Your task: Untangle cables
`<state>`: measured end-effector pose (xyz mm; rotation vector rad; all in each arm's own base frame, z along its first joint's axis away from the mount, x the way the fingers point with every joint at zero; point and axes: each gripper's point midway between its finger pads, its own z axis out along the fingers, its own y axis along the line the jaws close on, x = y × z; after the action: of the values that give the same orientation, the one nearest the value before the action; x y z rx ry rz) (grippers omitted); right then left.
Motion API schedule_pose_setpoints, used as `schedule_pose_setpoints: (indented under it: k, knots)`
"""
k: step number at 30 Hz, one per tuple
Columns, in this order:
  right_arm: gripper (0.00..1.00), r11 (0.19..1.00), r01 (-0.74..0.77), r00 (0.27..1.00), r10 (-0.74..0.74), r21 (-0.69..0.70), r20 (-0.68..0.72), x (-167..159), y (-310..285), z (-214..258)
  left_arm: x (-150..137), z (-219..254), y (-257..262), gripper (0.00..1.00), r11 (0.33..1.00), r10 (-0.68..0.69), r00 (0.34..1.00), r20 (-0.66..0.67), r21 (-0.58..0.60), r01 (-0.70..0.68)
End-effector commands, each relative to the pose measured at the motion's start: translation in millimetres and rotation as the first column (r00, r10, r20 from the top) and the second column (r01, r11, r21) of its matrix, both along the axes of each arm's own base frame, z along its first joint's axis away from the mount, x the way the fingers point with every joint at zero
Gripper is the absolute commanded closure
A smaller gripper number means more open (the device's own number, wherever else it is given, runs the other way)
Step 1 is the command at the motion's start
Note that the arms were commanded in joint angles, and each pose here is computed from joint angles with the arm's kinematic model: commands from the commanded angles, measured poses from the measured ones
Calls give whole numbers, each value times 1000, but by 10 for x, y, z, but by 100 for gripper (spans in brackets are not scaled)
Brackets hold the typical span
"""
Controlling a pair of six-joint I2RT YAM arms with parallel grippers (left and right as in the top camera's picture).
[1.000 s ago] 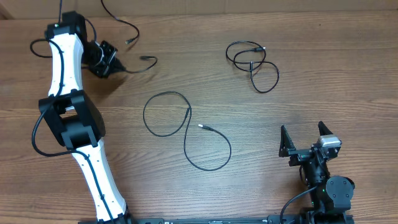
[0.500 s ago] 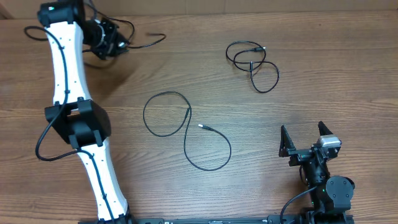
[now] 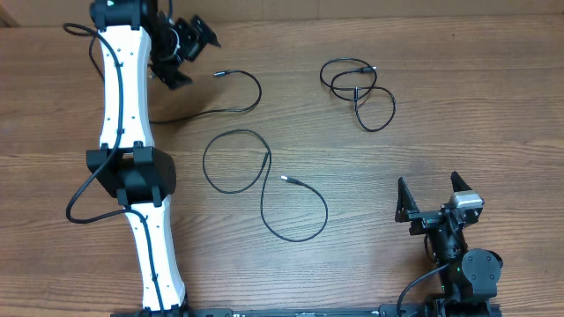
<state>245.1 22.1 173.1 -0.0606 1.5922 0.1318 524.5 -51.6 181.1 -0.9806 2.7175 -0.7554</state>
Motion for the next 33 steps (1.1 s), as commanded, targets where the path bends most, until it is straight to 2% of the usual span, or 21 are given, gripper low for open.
schedule_pose_setpoints:
  k: [1,5,10,14,16,18,25,33]
  knots:
    - [0,1000,10,1000,-10,-6,3,3,-19,-19,62,516,42,0,995,-11,986,168,100,-6]
    - [0,1000,11,1000,-11,-6,3,3,-20,-19,32,917,171,0,978,12,960,279,196,-69]
    - [0,1000,11,1000,-11,-6,3,3,-20,-19,-89,942,330,0,952,-9,964,265,296,-73]
    - [0,1000,11,1000,-11,-6,3,3,-20,-19,-234,779,655,0,860,-73,983,169,509,-23]
    - [0,1000,11,1000,-11,-6,3,3,-20,-19,-245,709,705,0,792,-235,965,113,598,123]
    - [0,1000,11,1000,-11,-6,3,3,-20,-19,-251,660,705,0,772,-281,956,86,612,172]
    - [0,1000,11,1000,-11,-6,3,3,-20,-19,-200,651,706,0,772,-280,955,98,614,163]
    - [0,1000,11,1000,-11,-6,3,3,-20,-19,-87,626,1268,0,755,-124,984,131,656,8]
